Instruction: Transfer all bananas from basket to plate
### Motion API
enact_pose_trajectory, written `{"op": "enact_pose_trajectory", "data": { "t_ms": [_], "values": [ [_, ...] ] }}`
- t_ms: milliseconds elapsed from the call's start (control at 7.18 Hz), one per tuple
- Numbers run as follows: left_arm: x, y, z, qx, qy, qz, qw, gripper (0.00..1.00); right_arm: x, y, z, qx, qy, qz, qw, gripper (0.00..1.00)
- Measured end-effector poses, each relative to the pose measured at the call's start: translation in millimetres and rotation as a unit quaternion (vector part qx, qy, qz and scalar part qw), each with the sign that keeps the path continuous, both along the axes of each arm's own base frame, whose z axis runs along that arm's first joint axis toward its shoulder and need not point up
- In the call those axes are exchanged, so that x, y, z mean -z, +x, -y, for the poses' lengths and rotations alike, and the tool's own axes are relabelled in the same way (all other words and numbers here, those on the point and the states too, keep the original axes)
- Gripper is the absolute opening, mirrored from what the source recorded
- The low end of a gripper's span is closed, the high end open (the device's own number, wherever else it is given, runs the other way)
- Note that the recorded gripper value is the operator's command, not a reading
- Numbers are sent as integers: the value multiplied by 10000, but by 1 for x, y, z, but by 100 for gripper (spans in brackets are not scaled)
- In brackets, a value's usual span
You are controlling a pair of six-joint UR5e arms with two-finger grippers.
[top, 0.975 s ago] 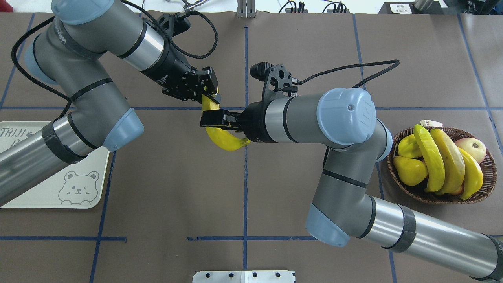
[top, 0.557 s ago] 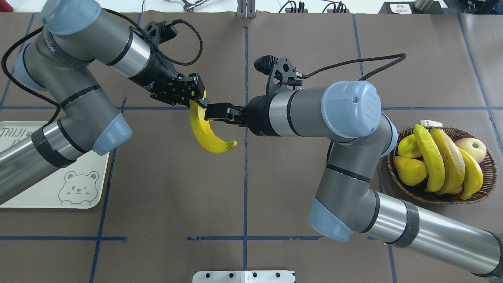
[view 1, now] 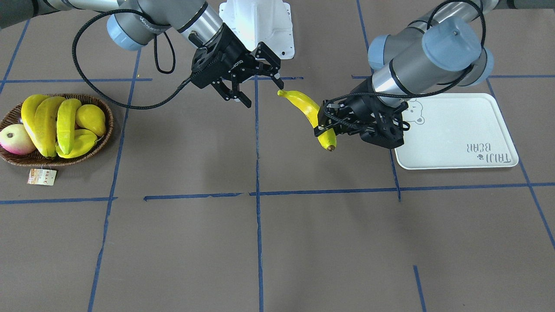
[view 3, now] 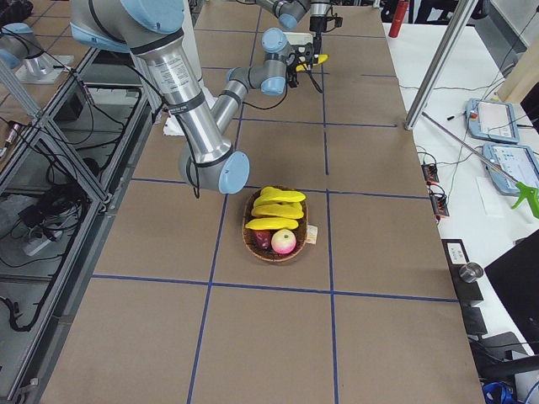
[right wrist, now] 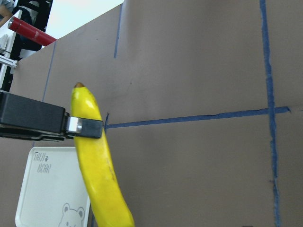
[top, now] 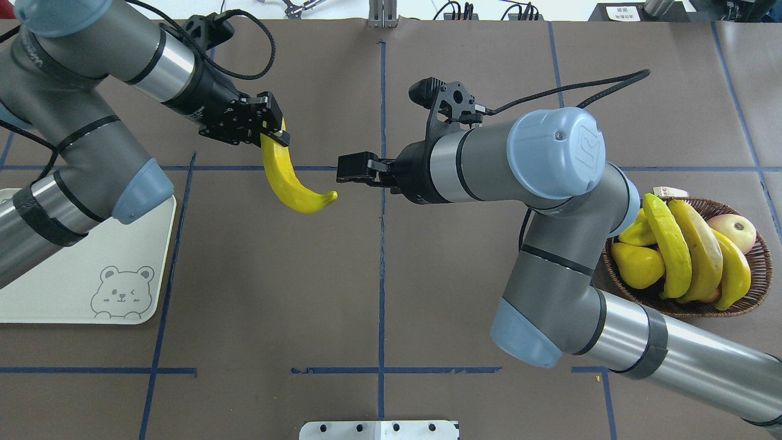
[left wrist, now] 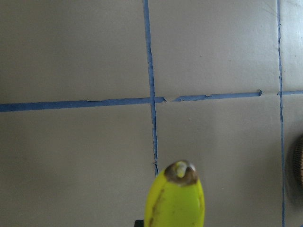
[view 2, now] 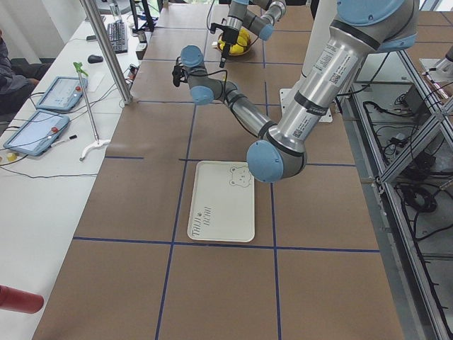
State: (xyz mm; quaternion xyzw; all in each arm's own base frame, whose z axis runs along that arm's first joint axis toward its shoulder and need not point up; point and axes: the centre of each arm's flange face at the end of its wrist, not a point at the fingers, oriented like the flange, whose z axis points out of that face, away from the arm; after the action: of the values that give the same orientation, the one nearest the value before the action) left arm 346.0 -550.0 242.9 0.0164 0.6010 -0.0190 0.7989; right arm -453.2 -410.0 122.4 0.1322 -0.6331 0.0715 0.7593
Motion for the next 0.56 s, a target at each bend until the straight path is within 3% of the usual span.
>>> {"op": "enact_pose_trajectory", "data": {
  "t_ms": [279,557],
  "values": [
    [-48,-55,8,400,-250,198,9987,0,-8,33,8,13,-426,-607,9972,100],
    [-100,-119,0,746,-396,388,9957,0,-41,81,41,189,-809,-1168,9897,100]
  ]
}}
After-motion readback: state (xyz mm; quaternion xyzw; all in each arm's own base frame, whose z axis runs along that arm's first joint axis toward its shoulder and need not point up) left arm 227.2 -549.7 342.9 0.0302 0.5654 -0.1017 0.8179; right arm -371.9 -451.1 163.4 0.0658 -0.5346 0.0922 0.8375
